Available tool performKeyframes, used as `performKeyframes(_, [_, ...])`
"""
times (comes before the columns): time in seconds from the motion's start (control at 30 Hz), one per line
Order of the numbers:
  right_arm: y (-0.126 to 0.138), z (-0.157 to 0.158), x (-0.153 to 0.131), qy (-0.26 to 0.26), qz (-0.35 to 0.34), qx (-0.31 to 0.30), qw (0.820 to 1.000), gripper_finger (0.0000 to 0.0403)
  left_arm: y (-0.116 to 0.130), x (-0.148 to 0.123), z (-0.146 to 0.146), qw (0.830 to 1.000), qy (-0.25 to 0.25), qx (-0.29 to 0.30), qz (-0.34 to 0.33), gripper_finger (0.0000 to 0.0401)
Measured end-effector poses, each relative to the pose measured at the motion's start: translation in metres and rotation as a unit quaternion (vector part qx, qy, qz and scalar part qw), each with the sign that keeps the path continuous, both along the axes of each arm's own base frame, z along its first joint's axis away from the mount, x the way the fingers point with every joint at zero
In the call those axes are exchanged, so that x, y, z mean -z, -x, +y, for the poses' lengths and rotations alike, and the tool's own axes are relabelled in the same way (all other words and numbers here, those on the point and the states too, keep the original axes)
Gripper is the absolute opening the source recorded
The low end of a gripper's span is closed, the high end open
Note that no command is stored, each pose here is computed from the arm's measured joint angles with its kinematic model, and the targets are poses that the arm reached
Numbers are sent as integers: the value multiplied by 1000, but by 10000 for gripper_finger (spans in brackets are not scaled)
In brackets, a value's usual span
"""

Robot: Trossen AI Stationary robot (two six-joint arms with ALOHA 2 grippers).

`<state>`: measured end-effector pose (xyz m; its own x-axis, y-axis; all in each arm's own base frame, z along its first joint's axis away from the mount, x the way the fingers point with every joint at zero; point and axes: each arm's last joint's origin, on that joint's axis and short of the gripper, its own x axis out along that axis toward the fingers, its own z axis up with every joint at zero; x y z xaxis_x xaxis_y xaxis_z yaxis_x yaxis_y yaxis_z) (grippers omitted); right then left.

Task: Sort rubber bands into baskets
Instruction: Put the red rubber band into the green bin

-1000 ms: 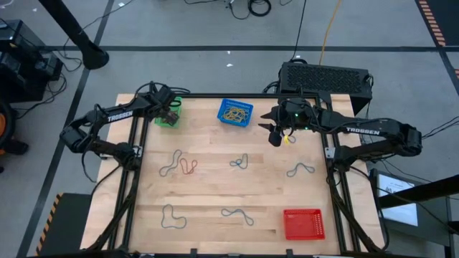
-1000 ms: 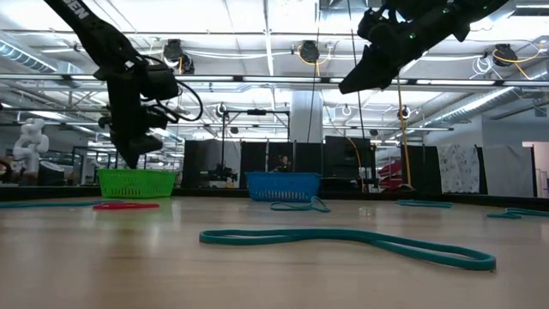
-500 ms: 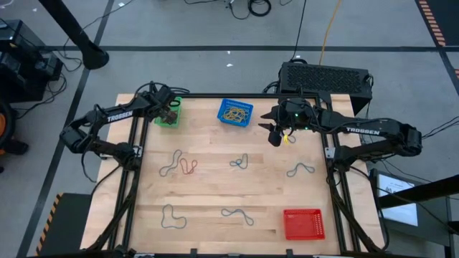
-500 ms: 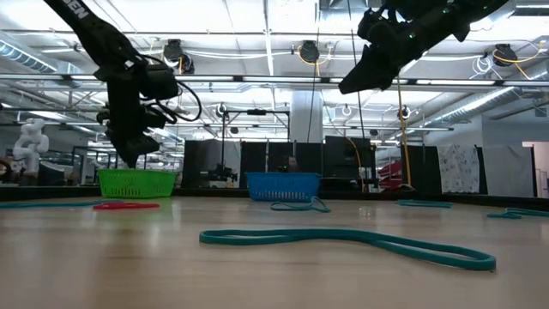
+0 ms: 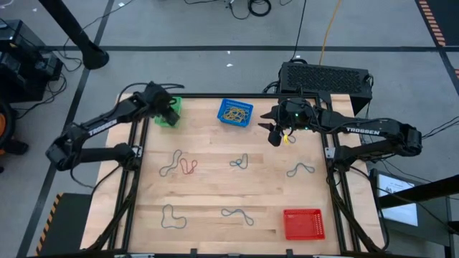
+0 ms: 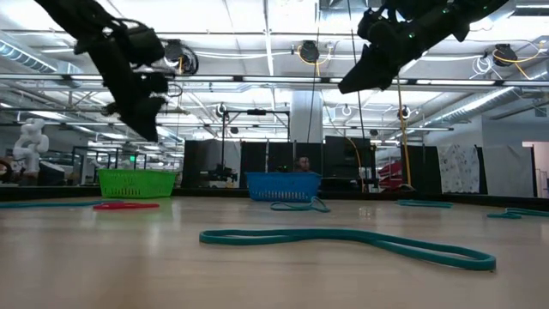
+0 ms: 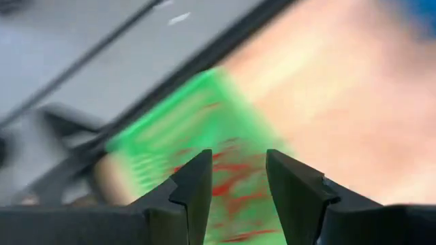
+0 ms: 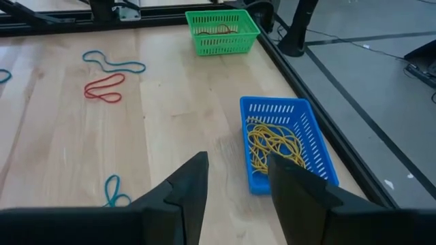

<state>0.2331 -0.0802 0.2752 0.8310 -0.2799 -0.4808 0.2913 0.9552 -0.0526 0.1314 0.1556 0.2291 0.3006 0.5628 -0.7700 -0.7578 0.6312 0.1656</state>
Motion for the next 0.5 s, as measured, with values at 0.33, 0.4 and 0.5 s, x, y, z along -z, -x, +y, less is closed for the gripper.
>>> performKeyframes(0.33, [-2, -1, -3, 4, -18, 1, 1000, 146, -39, -13, -51, 972, 58, 194, -115, 143])
performKeyframes(0.4, [-2, -1, -3, -5, -20, 6, 1000, 146, -48, -14, -62, 965, 58, 224, -126, 143])
performKeyframes(0.5, [0, 0, 0, -19, -7, 11, 1000, 146, -62, -17, -78, 951, 55, 262, -153, 143])
